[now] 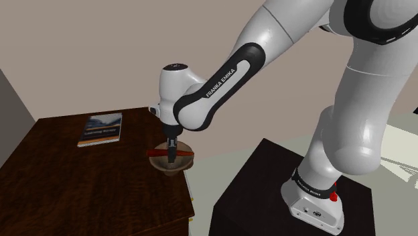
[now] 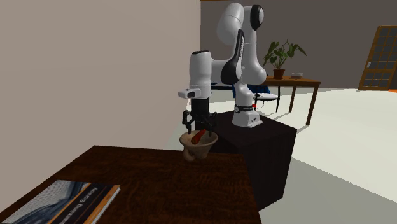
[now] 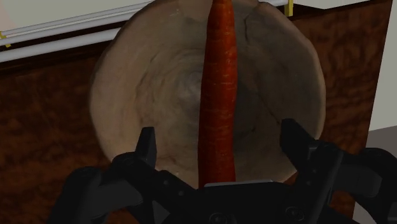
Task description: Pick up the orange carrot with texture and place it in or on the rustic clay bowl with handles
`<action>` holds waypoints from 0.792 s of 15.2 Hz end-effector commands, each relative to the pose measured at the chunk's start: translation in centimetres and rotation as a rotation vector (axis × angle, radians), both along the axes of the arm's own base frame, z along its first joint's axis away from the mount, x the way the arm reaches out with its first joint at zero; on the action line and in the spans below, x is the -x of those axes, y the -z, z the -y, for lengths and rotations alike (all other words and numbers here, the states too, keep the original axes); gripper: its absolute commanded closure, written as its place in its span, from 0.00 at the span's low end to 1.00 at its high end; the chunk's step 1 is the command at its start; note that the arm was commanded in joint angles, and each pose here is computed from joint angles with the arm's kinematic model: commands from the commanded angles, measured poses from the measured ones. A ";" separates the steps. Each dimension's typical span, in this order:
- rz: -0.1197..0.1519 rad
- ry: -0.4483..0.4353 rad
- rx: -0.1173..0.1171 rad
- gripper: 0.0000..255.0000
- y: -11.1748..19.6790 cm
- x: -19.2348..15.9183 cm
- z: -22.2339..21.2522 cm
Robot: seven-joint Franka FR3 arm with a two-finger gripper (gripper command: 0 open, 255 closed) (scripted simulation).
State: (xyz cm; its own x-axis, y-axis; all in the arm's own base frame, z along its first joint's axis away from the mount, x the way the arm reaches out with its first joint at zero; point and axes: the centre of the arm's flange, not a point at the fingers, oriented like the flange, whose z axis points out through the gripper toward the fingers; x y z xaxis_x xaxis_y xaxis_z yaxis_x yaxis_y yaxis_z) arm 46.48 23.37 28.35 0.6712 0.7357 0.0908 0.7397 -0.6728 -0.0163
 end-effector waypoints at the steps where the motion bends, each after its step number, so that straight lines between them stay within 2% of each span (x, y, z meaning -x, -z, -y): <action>1: 0.000 0.000 0.000 0.00 -1.3 0.1 0.2; 4: 0.000 0.000 0.000 0.00 -5.0 0.3 0.5; 12: 0.000 0.000 0.000 0.00 -5.0 0.3 0.5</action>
